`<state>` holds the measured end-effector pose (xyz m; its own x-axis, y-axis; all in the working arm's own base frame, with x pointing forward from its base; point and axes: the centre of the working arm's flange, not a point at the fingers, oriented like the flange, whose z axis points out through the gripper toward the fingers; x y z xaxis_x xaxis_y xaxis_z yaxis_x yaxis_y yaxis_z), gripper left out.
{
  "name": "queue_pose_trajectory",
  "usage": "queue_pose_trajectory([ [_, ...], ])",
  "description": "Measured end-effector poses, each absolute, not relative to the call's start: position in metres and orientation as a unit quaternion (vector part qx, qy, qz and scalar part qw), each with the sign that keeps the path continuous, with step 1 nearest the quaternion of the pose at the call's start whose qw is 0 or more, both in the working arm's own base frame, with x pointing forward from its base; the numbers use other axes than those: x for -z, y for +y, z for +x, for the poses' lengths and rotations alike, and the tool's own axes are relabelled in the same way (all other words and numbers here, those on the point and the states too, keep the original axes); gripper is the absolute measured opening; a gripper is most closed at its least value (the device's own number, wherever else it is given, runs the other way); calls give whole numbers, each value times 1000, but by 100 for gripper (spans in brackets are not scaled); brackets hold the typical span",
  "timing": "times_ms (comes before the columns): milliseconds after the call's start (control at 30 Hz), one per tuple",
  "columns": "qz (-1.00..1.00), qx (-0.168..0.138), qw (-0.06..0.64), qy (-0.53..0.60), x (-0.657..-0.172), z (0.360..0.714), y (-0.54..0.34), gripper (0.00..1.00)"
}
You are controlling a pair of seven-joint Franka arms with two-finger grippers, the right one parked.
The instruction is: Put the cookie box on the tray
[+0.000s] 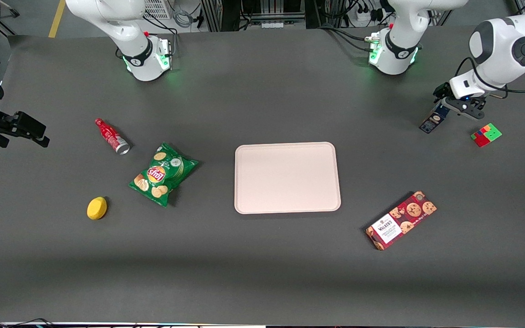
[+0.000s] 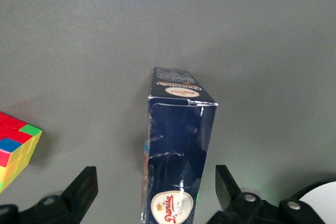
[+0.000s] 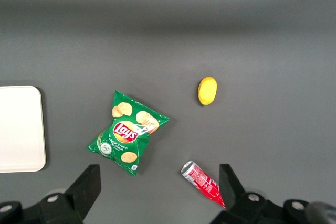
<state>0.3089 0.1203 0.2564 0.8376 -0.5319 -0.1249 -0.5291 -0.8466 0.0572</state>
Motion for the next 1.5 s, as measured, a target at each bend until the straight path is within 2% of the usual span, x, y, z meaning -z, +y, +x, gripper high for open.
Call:
queue_pose_trajectory([
  [100,958,70,8,-278,-253,309,121,97],
  [167,958,70,7,-277,-251,309,122,83],
  [533,963,70,9,-260,-244,306,134,29],
  [567,963,70,9,-259,-244,306,135,26],
  [767,967,85,7,-240,-257,315,148,26],
  [933,969,106,-7,-225,-301,344,155,26],
  [1200,976,96,-12,-196,-429,416,115,26],
  [1500,989,90,-17,-113,-572,476,60,26],
])
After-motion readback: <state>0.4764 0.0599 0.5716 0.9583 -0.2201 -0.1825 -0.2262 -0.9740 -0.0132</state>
